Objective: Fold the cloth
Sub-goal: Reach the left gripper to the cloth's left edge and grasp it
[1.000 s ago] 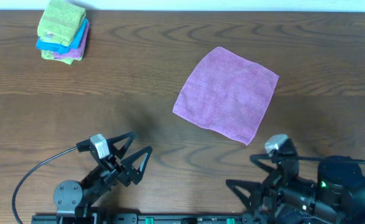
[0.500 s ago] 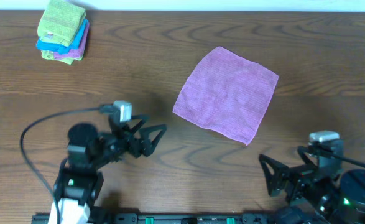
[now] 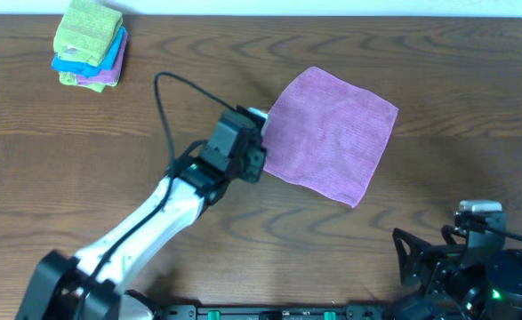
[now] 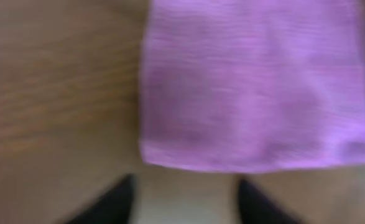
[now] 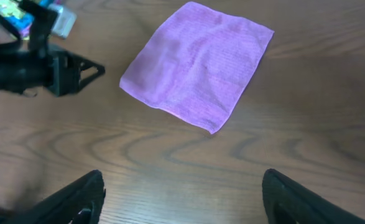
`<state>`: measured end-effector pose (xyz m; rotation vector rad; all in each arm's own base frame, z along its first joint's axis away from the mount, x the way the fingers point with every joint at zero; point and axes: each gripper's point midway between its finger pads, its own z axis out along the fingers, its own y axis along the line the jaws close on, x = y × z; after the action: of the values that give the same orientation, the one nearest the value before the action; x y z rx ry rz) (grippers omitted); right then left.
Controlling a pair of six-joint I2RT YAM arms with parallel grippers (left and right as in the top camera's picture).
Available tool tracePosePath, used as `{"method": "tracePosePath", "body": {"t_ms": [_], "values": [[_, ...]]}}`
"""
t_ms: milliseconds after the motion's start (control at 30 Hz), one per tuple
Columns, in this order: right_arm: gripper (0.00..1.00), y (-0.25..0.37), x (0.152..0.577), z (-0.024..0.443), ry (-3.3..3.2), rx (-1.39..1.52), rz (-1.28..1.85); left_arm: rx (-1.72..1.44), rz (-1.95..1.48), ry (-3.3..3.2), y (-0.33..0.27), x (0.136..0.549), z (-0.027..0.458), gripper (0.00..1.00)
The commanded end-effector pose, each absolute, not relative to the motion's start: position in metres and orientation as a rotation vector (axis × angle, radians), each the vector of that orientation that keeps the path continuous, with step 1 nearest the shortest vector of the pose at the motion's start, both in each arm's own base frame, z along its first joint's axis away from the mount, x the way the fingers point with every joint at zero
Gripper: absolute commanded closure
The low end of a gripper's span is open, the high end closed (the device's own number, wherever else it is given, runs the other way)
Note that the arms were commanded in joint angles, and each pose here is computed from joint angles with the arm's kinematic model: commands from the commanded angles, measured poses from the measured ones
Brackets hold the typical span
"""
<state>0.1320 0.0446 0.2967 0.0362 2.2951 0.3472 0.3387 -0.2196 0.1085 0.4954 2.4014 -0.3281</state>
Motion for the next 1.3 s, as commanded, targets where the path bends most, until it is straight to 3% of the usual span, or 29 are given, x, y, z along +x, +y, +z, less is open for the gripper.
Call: {"method": "tracePosePath", "body": {"t_ms": [0,133,467,933,1267], "values": [[0.36,0.042,0.131,0.300,2.286,0.037,0.336,0.434,-0.154,2.359,-0.205,0.364,0.106,0.94],[0.48,0.042,0.130,0.299,2.289,0.035,0.339,0.432,-0.190,2.325,-0.218,0.378,0.097,0.94],[0.46,0.042,0.130,0.299,2.290,0.035,0.339,0.491,-0.239,2.414,-0.232,0.377,0.042,0.94],[0.45,0.043,0.131,0.301,2.284,0.047,0.352,0.551,-0.346,2.476,-0.246,0.366,0.014,0.94],[0.44,0.043,0.131,0.301,2.283,0.051,0.354,0.438,0.013,2.683,-0.186,0.342,-0.020,0.94]]}}
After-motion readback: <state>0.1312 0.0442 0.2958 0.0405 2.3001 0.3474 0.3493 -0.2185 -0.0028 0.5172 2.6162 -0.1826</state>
